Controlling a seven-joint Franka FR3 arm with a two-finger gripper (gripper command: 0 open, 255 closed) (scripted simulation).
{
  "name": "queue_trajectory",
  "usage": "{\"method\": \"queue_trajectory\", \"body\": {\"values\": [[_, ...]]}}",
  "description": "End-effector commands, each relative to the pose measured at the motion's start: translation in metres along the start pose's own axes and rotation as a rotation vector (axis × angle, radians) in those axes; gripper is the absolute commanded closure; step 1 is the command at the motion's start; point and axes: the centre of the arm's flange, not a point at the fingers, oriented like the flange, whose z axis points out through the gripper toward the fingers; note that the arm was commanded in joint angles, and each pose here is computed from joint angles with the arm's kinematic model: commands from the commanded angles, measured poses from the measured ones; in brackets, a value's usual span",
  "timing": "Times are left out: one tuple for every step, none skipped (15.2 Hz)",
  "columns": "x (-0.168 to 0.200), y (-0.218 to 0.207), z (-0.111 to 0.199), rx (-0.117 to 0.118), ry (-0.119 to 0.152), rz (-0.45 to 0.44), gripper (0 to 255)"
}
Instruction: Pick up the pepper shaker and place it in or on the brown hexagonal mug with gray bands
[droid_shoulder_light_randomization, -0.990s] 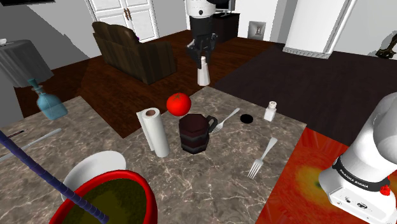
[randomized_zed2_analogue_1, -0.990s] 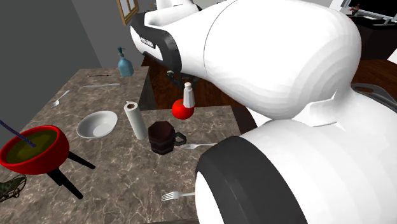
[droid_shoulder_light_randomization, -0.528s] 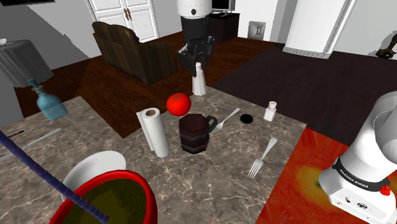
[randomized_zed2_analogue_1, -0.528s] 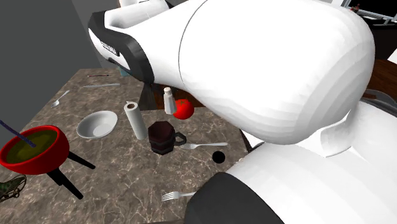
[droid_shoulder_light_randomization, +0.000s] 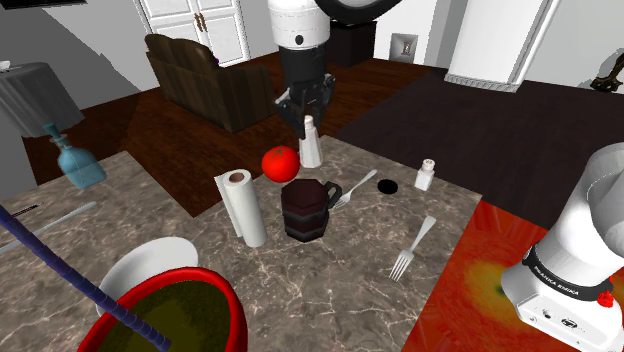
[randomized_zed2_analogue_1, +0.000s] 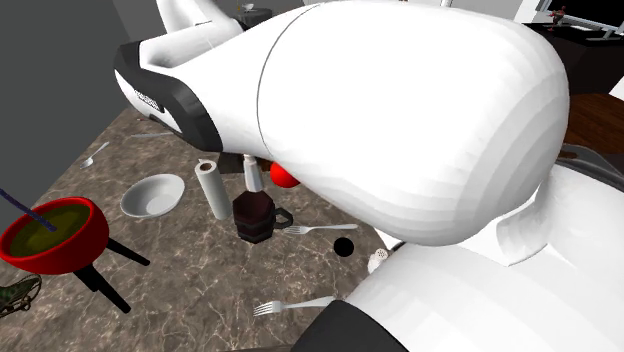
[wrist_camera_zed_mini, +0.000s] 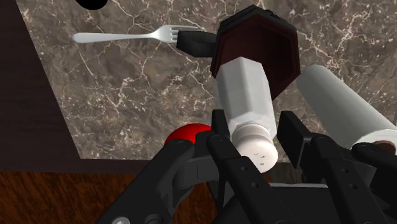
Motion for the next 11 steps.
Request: {"method": "queue_trajectory", "body": {"values": [[-0.001, -0.003, 0.011, 0.000, 0.000, 0.000, 255], [-0.001, -0.003, 0.016, 0.000, 0.000, 0.000, 255], [-0.002, -0.004, 0.021, 0.000, 0.000, 0.000, 255], [-0.002, -0.004, 0.026, 0.000, 0.000, 0.000, 255], [-0.003, -0.005, 0.032, 0.000, 0.000, 0.000, 255], [-0.003, -0.005, 0.037, 0.000, 0.000, 0.000, 255], [-0.004, -0.006, 0.042, 0.000, 0.000, 0.000, 255], [-0.005, -0.006, 0.047, 0.000, 0.000, 0.000, 255], [-0.005, -0.007, 0.053, 0.000, 0.000, 0.000, 255], [-0.006, -0.007, 0.058, 0.000, 0.000, 0.000, 255], [-0.006, -0.008, 0.063, 0.000, 0.000, 0.000, 255]]}}
